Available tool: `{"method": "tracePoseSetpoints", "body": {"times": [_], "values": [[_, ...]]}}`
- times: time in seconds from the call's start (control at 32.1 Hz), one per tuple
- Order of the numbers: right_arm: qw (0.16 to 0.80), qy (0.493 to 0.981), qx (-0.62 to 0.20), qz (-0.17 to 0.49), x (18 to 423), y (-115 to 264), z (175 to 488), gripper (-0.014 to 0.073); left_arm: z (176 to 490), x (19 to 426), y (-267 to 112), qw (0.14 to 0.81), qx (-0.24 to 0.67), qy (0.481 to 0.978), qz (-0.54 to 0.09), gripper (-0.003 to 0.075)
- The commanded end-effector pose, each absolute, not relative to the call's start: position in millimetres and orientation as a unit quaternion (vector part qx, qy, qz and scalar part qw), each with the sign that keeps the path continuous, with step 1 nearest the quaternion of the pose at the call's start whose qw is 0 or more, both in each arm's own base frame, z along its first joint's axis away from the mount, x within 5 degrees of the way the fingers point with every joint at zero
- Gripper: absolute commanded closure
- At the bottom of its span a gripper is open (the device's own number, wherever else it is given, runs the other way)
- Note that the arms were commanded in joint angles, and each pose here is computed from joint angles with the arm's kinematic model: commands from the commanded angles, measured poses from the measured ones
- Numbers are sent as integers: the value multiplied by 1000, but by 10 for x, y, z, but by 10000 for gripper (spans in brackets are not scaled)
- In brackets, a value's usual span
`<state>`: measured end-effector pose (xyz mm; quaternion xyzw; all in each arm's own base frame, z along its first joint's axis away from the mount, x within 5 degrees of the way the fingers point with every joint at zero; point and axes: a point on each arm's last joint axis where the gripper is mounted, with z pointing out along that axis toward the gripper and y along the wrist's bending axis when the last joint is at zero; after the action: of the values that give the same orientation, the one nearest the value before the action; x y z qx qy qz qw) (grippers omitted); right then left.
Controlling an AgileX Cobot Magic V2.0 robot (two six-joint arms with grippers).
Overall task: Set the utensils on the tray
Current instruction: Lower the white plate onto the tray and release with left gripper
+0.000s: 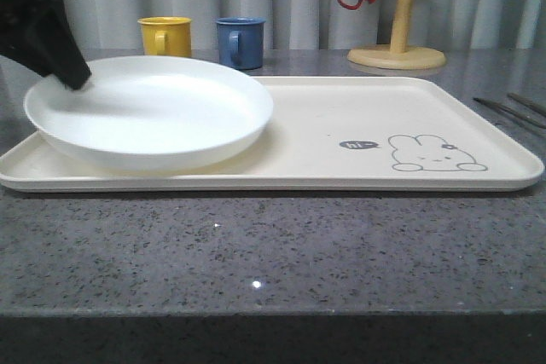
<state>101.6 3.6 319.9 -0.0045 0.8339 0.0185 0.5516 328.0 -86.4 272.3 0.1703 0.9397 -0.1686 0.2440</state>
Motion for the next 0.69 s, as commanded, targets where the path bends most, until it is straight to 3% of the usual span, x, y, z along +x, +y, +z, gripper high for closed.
{"method": "tracePoseSetpoints", "body": {"times": [0.0,0.16,0.41,0.65], "values": [[587,810,-8,12,1059,29,3331,174,2889,3345,-924,293,141,928,-184,737],[587,810,-8,12,1059,29,3331,174,2858,3361,-932,287,140,929,-187,657],[587,810,-8,12,1059,29,3331,174,2910,3375,-934,295,141,926,-187,377],[587,810,-8,12,1059,29,3331,174,3231,3164,-976,314,171,913,-195,364]]}}
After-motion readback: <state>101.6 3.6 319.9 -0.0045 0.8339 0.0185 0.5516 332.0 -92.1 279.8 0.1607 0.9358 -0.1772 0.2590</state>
